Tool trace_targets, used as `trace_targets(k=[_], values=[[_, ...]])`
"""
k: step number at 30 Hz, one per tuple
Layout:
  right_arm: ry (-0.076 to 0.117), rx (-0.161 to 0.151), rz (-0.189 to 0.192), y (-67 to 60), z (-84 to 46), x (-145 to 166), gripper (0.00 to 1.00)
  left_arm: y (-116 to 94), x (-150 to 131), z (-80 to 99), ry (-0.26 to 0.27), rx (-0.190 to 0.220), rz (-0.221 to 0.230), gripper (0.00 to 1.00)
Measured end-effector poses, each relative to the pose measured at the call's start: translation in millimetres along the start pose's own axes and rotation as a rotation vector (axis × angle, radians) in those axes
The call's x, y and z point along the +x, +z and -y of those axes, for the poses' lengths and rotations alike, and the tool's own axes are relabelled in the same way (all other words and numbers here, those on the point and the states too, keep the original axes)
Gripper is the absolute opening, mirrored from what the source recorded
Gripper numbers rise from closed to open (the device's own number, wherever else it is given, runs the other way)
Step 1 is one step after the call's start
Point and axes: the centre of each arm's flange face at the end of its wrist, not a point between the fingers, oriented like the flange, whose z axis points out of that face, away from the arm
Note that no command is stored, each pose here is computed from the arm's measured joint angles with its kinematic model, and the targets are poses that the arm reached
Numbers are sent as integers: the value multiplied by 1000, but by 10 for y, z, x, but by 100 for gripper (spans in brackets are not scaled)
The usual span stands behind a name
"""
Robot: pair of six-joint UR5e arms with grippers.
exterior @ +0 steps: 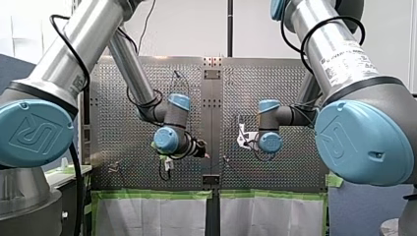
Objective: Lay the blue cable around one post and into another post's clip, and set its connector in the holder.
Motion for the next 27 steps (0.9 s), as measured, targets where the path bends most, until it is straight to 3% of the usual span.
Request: trace_targets(k=[13, 19, 27], values=[[17, 1, -11, 11, 2, 13, 0, 206, 52, 30, -83, 49, 50, 100], [27, 4, -17, 17, 6, 18, 0, 335, 157, 64, -117, 67, 13, 100], [31, 5, -20, 19, 7, 20, 0, 422, 293, 22, -147, 58, -8, 100]])
